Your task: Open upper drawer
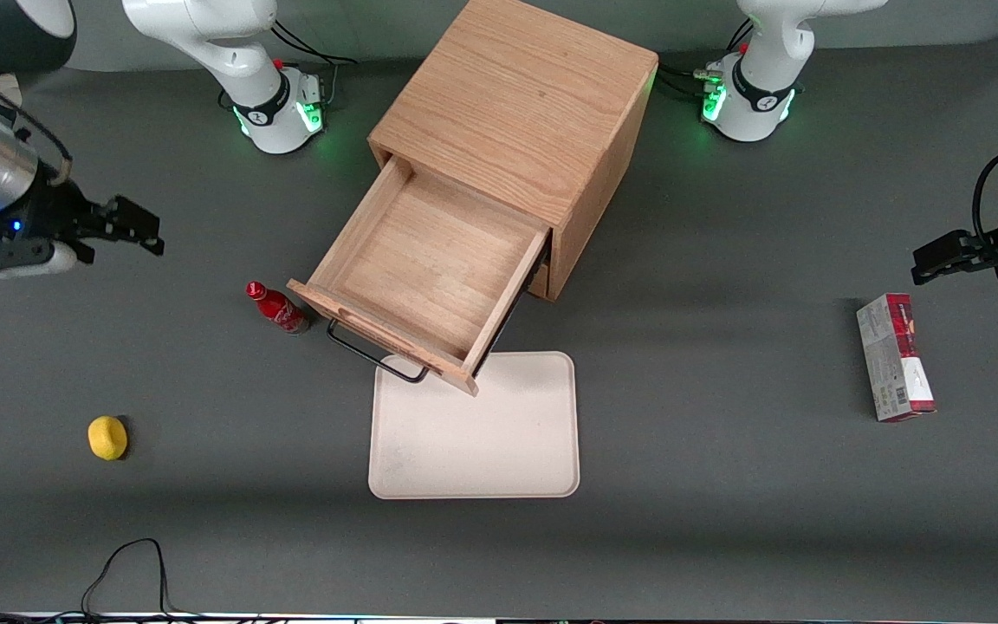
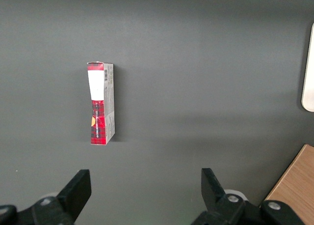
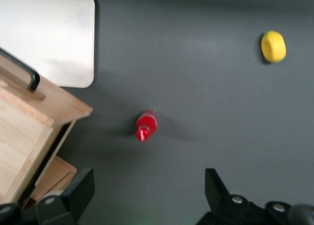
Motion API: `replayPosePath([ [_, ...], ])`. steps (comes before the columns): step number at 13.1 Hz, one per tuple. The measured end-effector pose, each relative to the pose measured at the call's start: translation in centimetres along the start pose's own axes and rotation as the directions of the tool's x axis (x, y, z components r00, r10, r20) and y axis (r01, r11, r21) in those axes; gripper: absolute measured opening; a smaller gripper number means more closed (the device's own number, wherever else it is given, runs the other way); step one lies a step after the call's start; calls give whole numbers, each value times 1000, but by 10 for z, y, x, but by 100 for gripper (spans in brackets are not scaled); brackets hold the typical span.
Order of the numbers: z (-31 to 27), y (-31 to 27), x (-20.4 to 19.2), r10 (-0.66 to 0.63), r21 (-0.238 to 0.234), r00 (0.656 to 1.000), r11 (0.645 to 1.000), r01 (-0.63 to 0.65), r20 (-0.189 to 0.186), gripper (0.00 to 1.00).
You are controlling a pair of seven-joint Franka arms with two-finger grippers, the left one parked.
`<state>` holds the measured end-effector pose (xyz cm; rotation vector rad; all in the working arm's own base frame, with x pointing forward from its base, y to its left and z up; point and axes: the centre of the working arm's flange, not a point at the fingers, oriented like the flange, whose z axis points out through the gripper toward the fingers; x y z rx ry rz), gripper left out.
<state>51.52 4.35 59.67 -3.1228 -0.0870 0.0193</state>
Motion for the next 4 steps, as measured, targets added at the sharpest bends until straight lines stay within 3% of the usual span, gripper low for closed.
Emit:
replayPosePath([
  [4,2,9,-7,37,1,999,999,-37,4,100],
])
